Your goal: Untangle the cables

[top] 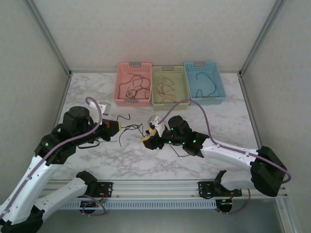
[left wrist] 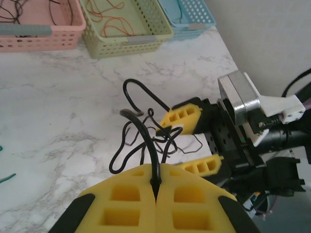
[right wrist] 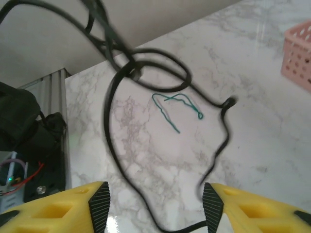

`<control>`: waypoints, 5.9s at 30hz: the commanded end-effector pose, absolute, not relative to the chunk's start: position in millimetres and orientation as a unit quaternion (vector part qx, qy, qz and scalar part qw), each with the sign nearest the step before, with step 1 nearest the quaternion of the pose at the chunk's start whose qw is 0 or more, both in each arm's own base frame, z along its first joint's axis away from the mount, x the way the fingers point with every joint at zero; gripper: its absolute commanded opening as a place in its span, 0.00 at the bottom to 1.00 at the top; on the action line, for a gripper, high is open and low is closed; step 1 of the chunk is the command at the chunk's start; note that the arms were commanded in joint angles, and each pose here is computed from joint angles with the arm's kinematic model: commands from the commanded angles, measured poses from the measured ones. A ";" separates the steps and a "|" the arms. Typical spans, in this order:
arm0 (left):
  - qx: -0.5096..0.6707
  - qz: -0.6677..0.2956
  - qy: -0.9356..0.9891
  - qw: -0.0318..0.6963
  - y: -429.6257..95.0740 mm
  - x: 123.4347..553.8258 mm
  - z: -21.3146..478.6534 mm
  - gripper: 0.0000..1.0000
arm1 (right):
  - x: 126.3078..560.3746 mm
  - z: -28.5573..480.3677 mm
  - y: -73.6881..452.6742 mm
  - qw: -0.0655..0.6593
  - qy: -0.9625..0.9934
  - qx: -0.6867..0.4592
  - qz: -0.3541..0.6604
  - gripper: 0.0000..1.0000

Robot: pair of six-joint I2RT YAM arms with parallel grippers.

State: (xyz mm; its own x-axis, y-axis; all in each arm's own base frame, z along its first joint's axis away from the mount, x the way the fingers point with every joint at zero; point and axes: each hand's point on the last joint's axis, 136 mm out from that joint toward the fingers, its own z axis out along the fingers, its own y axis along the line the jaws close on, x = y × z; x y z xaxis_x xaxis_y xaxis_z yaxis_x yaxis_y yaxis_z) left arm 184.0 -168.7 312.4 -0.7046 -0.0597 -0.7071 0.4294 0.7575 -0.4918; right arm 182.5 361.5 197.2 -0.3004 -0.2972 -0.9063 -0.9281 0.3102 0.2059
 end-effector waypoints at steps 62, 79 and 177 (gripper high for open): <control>0.037 -0.053 0.886 0.460 -54.3 189.4 320.0 0.00 | 224.2 170.8 215.8 0.334 0.886 -0.303 0.105 0.00; 0.053 -0.099 0.894 0.434 -74.7 188.1 292.5 0.00 | 299.5 268.3 304.3 0.424 0.847 -0.263 0.181 0.00; -0.036 -0.315 0.797 0.514 -126.8 217.3 347.1 0.00 | 182.6 284.7 419.8 0.300 0.765 -0.241 0.517 0.61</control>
